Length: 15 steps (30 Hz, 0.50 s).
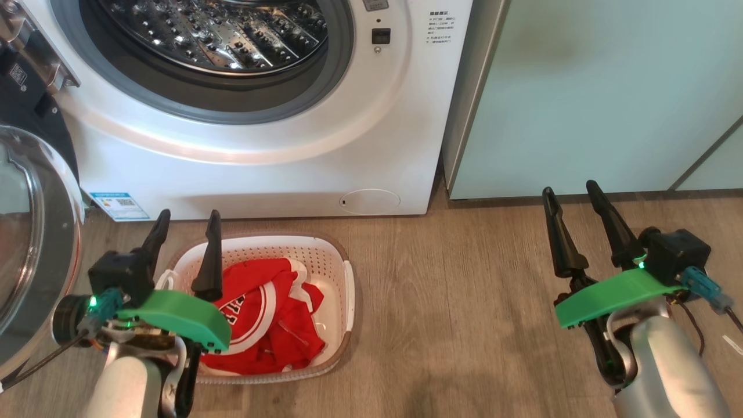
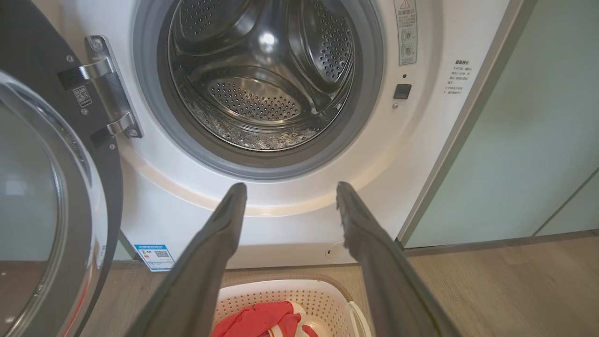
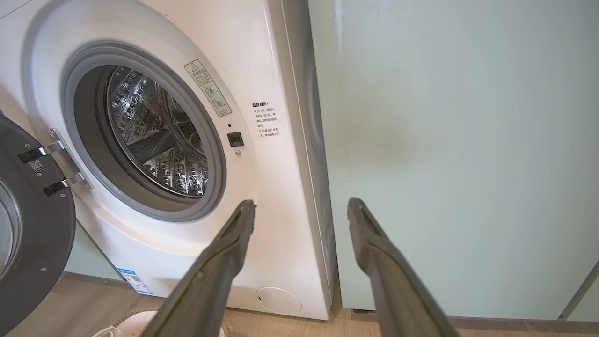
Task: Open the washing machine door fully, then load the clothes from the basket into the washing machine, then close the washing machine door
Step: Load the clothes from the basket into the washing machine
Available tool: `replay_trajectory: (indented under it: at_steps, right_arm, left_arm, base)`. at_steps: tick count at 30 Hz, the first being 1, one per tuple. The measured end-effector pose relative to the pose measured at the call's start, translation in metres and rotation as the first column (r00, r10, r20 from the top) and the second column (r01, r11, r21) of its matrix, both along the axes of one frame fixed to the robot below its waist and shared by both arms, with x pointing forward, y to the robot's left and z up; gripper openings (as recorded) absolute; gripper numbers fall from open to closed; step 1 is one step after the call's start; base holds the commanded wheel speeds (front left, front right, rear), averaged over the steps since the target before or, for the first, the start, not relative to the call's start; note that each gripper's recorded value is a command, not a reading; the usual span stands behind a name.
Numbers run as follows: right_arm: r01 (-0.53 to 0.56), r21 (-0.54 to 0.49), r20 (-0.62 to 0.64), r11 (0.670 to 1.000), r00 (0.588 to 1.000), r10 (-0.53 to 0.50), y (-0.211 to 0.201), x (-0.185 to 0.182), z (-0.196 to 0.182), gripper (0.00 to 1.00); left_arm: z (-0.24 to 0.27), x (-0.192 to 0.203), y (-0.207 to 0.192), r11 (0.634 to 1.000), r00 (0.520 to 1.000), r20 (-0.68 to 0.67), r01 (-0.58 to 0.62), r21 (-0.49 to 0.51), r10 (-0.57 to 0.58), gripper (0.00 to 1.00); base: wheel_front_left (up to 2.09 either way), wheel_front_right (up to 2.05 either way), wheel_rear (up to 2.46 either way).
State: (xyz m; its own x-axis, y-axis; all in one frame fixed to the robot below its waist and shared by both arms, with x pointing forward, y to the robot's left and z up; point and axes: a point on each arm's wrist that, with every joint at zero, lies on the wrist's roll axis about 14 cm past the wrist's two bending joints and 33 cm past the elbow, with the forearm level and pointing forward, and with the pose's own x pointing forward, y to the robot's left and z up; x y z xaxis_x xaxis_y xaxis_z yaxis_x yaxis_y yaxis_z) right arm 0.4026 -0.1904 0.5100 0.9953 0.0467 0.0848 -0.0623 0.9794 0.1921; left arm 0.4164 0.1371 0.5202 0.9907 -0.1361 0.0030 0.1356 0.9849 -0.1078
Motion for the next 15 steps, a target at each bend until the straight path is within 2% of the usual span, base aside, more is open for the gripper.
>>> replay_trajectory:
  at_steps: [9,15]
  right_arm:
    - [-0.002,0.0,-0.007,1.0,1.0,0.002,0.001,0.001,-0.003,1.0]
    - [-0.01,0.0,-0.03,1.0,0.999,0.01,0.003,0.007,-0.012,1.0]
  left_arm:
    - [-0.005,0.0,-0.002,1.0,1.0,-0.018,0.013,0.005,-0.013,1.0]
    - [-0.039,0.006,-0.013,0.998,0.986,-0.151,0.066,0.012,-0.064,1.0]
  base:
    - [0.0,0.0,0.0]
    - [0.0,0.0,0.0]
